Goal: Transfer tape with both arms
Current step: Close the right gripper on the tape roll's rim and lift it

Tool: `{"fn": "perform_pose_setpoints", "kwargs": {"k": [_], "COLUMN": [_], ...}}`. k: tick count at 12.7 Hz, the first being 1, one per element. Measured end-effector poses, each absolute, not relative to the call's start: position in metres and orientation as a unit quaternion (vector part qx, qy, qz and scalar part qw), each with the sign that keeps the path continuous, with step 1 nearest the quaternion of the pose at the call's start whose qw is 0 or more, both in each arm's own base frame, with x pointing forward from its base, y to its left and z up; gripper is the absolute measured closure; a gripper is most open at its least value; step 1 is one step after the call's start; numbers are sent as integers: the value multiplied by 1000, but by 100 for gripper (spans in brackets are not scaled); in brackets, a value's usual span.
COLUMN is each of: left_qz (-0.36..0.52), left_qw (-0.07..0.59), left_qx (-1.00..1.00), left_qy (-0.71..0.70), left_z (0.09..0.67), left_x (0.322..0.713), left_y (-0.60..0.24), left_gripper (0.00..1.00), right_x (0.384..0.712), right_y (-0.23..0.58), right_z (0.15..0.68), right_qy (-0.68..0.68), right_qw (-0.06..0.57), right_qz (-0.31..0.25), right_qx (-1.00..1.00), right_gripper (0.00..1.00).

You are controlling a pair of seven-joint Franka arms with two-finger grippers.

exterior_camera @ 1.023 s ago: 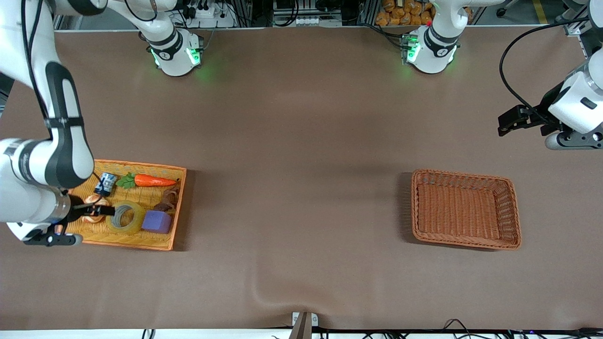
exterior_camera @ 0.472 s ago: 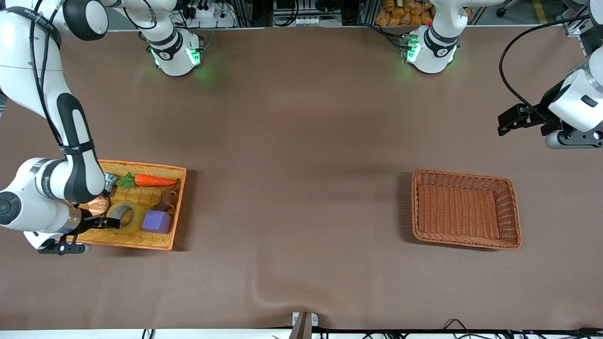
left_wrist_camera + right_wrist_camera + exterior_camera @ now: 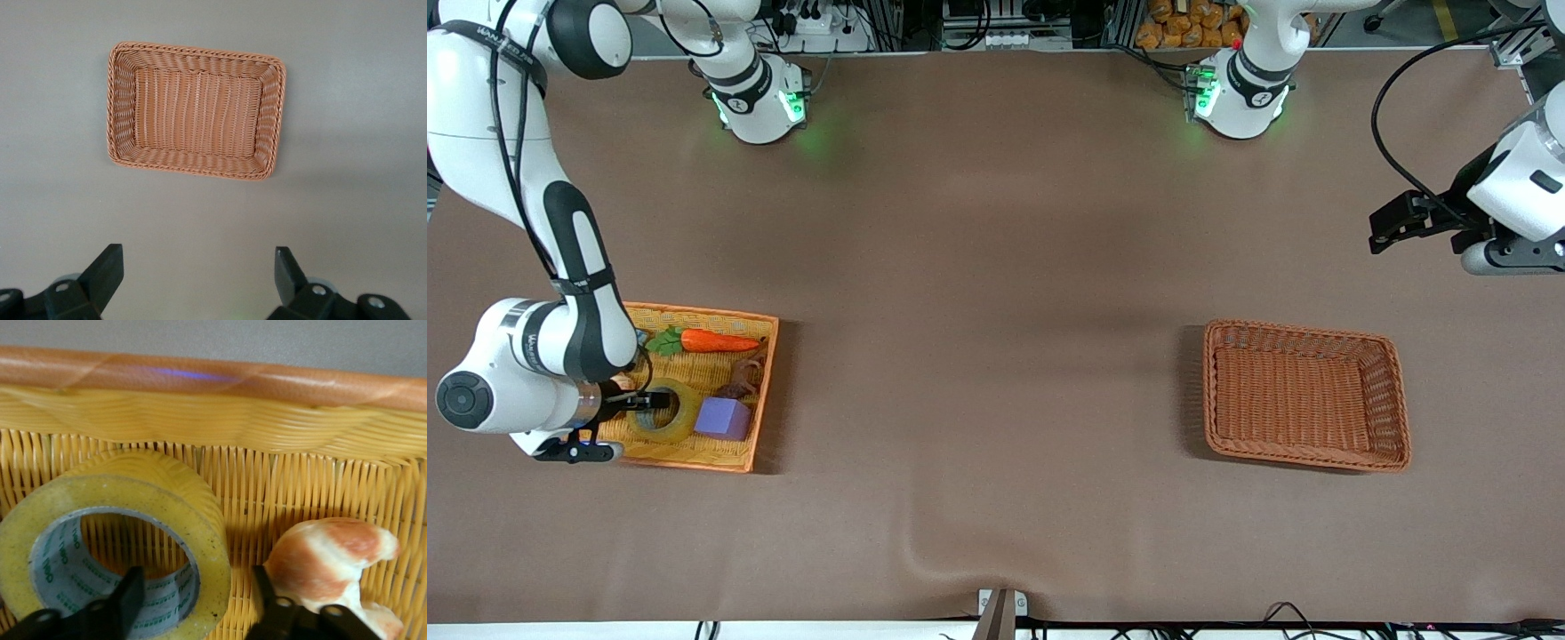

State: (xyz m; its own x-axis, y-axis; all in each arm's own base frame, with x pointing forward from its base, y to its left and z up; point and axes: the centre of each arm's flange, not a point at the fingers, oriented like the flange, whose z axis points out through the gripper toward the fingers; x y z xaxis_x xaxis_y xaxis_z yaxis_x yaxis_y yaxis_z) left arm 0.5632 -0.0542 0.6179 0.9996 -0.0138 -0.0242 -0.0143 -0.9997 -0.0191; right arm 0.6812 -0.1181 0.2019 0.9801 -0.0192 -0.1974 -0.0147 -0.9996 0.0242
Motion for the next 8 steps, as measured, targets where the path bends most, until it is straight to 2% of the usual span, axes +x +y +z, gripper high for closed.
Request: {"fn": "perform_pose_setpoints", "kwargs": {"k": [3, 4, 8], "left_qz": [12, 12, 18], "left_qw": [10, 10, 10], "left_qx": [-1000, -1000, -1000], "left_qy": [6, 7, 7], "left_z": [618, 618, 611], "left_x": [563, 563, 566], "left_y": [-53, -54, -54], "left_gripper": [0, 0, 0], "right_x": [683, 683, 689], "right_y": [-119, -118, -122], "right_z": [204, 205, 216], "right_qy": [-8, -8, 10], "right_qw": [12, 12, 13], "right_qz": [-96, -95, -83], "right_qx": [995, 995, 996], "right_gripper": [70, 78, 78]}}
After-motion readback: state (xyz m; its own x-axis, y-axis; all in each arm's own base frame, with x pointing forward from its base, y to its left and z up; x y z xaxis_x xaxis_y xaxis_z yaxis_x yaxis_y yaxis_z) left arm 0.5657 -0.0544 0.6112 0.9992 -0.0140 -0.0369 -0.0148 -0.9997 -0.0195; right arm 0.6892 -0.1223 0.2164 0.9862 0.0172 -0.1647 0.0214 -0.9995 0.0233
